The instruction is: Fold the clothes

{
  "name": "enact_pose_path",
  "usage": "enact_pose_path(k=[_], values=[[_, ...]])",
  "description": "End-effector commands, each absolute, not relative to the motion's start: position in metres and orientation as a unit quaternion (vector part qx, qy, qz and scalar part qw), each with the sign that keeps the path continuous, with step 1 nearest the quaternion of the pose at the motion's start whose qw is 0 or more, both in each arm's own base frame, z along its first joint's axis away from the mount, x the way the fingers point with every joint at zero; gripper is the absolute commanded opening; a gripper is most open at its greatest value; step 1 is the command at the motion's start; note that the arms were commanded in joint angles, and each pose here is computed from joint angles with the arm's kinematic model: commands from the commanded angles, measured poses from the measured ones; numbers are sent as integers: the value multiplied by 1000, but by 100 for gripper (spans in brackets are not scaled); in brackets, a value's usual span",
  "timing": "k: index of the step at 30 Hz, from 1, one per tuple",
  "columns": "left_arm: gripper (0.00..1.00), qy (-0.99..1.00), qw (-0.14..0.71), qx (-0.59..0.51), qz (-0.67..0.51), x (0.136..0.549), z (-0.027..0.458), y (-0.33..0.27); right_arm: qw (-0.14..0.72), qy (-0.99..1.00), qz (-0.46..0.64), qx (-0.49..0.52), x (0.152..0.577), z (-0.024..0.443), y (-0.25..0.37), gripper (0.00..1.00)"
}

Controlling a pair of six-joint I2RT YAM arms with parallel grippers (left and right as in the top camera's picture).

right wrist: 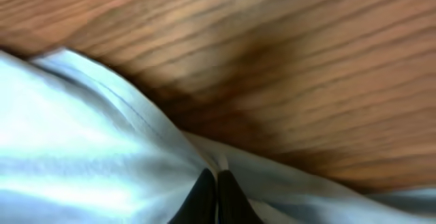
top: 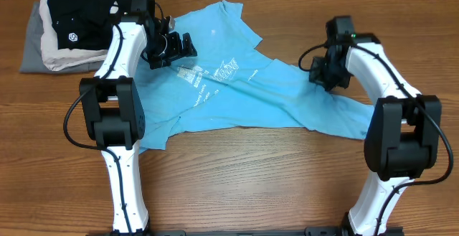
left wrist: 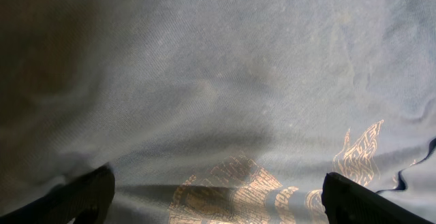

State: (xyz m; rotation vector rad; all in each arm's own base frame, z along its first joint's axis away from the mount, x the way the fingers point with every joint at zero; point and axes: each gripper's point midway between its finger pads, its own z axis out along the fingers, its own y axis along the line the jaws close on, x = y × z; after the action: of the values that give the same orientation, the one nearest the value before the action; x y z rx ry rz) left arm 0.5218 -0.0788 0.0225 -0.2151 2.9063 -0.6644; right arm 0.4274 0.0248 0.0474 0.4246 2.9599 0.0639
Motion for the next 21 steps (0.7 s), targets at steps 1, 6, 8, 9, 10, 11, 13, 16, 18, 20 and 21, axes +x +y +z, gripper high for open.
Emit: enact_pose_path(k=[1,6,8,9,10,11,13,16,18,20,21], values=[[100,978,33,-78,-192,503,-8,-74,94,982,2,161,438,71,16,4],[100,979,27,-81,-184,500,-9,-70,40,981,-8,187,410,95,14,4],[100,980,27,-82,-182,500,-10,-69,15,980,-12,200,394,104,14,4],[100,980,27,-82,-182,500,-10,-69,3,978,-15,208,385,108,14,4],[100,980,27,-82,-182,500,-10,-69,-9,977,-15,214,376,112,14,4],[100,980,27,-82,-182,501,-10,-69,-23,975,-16,220,366,118,15,4],[100,980,27,-82,-182,501,-10,-69,-41,975,-8,219,351,128,21,4],[100,980,26,-82,-182,500,-10,-69,-54,972,-5,229,330,148,26,4],[100,980,20,-84,-181,497,-10,-69,-54,970,-6,235,316,163,29,4],[100,980,12,-86,-180,493,-10,-68,-52,970,-7,236,303,175,34,4],[100,980,7,-88,-180,491,-10,-66,-49,971,-6,234,297,180,37,4]])
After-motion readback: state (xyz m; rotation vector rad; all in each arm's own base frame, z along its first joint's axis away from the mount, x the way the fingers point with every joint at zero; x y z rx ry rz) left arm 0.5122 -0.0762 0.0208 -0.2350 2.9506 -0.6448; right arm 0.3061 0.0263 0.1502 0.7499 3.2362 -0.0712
